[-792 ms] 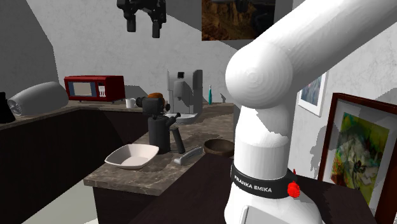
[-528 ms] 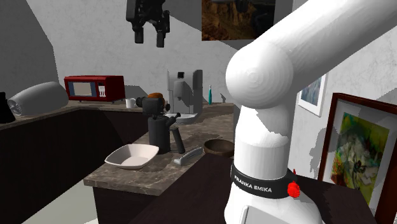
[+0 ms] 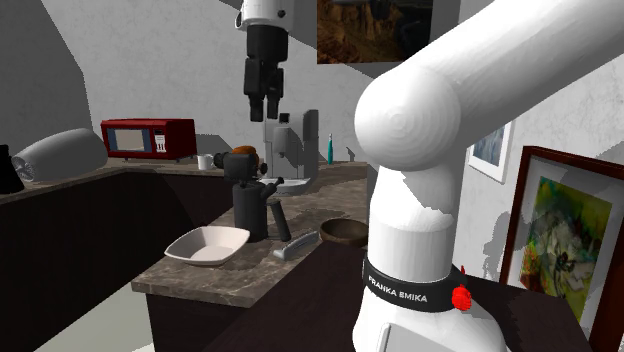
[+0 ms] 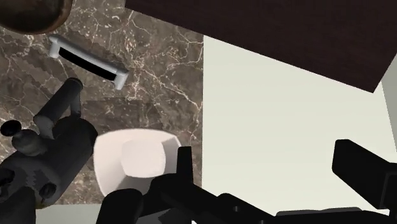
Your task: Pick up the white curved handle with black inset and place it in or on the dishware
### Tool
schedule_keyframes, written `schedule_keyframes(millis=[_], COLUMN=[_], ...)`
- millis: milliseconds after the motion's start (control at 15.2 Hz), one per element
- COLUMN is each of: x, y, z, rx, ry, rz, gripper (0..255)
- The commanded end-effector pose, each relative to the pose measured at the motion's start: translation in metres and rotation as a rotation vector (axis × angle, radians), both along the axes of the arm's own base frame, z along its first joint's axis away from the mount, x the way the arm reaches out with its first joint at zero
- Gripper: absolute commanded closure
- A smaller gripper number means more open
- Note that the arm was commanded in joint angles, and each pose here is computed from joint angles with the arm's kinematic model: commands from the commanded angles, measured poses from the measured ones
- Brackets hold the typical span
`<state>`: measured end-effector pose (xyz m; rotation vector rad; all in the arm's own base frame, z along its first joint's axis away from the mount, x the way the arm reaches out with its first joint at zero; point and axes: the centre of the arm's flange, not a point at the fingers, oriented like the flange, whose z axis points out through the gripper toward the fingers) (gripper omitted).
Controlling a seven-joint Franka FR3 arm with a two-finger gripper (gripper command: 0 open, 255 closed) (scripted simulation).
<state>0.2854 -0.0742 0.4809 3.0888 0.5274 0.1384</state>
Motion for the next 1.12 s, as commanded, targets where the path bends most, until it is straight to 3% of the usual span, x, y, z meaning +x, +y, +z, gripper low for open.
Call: schedule_keyframes(millis=[0, 1056], x=[-0.001, 0.018], y=[-0.013, -0.130], z=[-0.023, -0.196], rx=[-0.006, -0.049], ry=[-0.001, 0.003], rz=[0.061, 0.506], gripper=[0, 0])
